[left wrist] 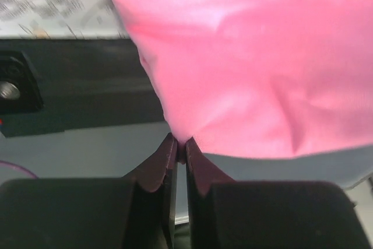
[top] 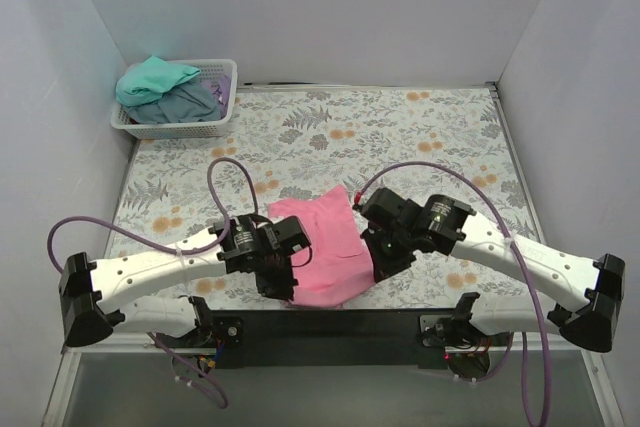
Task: Fold and stack the t-shirts
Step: Fold the tshirt
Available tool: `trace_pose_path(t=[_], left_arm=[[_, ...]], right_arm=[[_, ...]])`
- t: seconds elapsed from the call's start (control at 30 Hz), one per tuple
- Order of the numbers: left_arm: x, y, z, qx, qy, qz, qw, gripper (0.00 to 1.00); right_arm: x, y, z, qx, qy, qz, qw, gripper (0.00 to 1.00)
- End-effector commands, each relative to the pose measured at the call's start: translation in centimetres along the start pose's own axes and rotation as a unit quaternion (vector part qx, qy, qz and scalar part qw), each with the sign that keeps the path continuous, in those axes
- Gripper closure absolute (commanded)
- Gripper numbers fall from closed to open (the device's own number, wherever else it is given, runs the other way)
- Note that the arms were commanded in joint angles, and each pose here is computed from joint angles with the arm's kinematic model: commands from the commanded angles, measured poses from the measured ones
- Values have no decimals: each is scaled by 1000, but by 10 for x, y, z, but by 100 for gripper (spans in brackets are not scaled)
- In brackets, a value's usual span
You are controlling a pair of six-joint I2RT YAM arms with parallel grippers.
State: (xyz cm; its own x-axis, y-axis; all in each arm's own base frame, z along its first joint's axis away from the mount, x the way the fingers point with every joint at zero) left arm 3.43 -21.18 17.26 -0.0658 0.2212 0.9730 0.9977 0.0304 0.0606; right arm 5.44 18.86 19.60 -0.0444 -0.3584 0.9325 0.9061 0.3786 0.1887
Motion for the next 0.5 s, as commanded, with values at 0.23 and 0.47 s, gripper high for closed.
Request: trace_pose_path(t=[0.23, 0.47], left_arm=[[30, 66, 3, 60, -78, -91, 991, 100], [44, 113, 3, 67, -119, -126, 983, 100]], right_arm=[[45, 106, 3, 38, -44, -101, 993, 99], [53, 155, 6, 54, -19, -113, 992, 99]])
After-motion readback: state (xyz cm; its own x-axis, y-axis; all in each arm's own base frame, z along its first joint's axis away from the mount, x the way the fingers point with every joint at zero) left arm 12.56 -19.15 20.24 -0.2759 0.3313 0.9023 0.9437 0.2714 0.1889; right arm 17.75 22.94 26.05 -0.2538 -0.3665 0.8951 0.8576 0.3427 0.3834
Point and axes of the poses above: each gripper's point midway between its finger pads, its own x axis back along the fingers, its own z axis along the line the jaws close on, y = z × x, the point moved 5 cm from there along x, back along the fingers, and after that the axes turned 5 degrees about -x, right-handed, at the moved point
